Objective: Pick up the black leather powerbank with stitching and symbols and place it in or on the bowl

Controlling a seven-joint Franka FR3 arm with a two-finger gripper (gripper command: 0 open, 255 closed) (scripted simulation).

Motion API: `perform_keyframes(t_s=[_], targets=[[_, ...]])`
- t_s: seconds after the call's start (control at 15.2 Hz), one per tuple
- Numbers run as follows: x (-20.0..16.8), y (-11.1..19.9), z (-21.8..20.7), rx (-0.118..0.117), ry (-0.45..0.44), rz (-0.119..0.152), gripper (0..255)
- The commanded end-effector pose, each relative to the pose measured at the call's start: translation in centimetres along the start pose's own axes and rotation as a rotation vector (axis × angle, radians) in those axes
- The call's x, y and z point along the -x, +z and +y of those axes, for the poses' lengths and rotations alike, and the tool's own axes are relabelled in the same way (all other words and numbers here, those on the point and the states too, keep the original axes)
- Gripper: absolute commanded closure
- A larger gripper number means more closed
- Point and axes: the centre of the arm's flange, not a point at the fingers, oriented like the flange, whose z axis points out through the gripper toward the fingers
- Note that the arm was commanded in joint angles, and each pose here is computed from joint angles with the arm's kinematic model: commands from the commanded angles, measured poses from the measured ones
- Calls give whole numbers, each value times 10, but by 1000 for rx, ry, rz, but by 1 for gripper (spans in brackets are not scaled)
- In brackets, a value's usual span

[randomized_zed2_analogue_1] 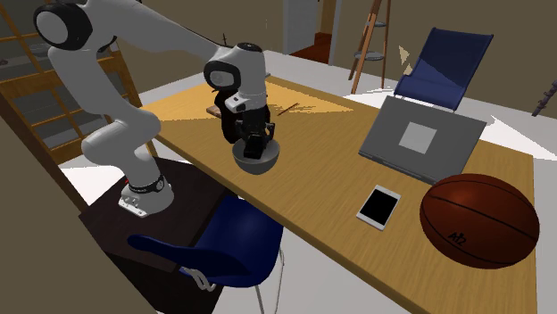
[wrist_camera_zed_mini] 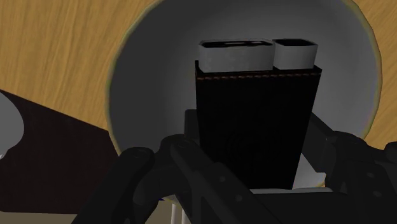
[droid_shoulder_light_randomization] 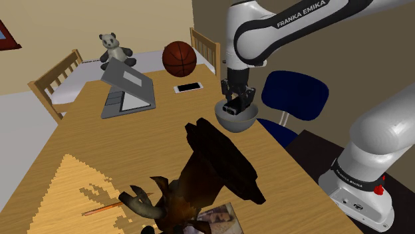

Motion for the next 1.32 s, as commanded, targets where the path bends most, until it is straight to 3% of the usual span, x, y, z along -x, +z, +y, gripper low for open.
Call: perform_keyframes(t_s=[0.0, 0.07, 0.13, 0.46, 0.73, 1.25], targets=[[0, 0, 0, 0, 0, 0, 255], [0, 0, 0, 0, 0, 0, 255], [0, 0, 0, 0, 0, 0, 0], [0, 0, 0, 0, 0, 0, 0], [0, -50, 0, 0, 0, 0, 0], [0, -50, 0, 0, 0, 0, 0]])
